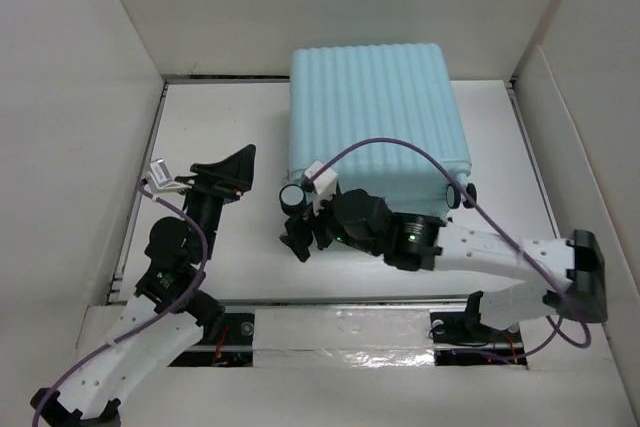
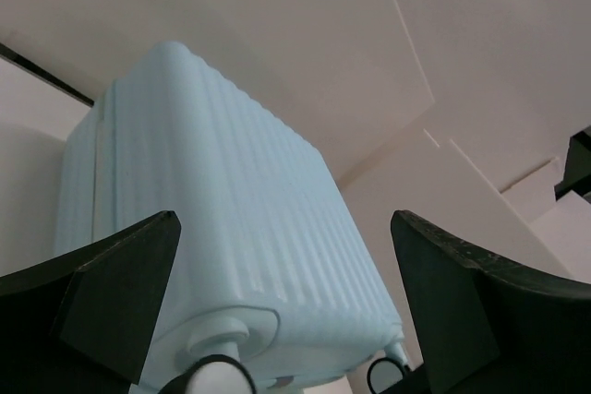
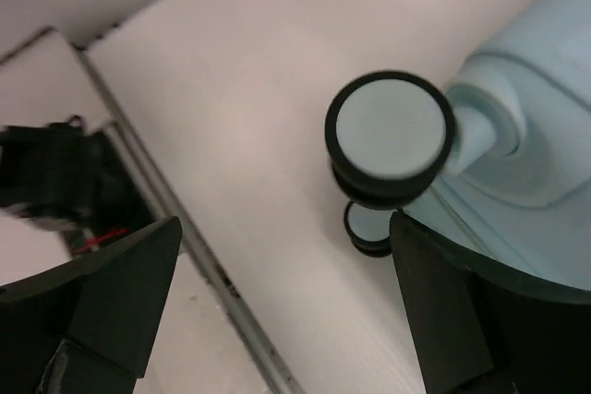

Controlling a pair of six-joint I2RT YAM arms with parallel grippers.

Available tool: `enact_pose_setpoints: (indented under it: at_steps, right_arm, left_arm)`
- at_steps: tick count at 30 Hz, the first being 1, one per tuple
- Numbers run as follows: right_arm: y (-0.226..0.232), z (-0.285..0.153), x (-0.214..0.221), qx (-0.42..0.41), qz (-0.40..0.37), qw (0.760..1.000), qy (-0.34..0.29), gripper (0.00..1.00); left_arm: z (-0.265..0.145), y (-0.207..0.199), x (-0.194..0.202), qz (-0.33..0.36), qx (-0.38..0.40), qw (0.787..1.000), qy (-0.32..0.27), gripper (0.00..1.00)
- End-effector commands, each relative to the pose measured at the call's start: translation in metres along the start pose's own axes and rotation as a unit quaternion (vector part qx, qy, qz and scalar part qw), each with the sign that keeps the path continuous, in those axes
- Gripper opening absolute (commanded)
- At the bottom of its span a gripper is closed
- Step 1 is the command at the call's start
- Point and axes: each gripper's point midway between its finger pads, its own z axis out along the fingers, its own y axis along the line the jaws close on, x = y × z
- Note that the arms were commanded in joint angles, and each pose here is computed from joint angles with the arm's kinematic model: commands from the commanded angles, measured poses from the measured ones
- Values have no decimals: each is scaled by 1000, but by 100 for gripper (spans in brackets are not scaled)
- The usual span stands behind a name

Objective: Pack the luggage

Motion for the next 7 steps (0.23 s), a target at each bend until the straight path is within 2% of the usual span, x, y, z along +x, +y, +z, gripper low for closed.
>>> enact_pose_setpoints:
  at_steps: [1, 2, 7]
  right_arm:
    - [-3, -58, -68, -12, 5, 993, -115, 100]
    - [-26, -83, -77, 31, 16, 988, -148, 100]
    - [-97, -165, -87, 160, 69, 958, -228, 100]
  left_arm:
    - [-8, -31, -5, -4, 47, 999, 26, 99]
    - [-9, -34, -2, 0, 56, 998, 37, 99]
    - [-13, -29, 9, 23, 47, 996, 69, 99]
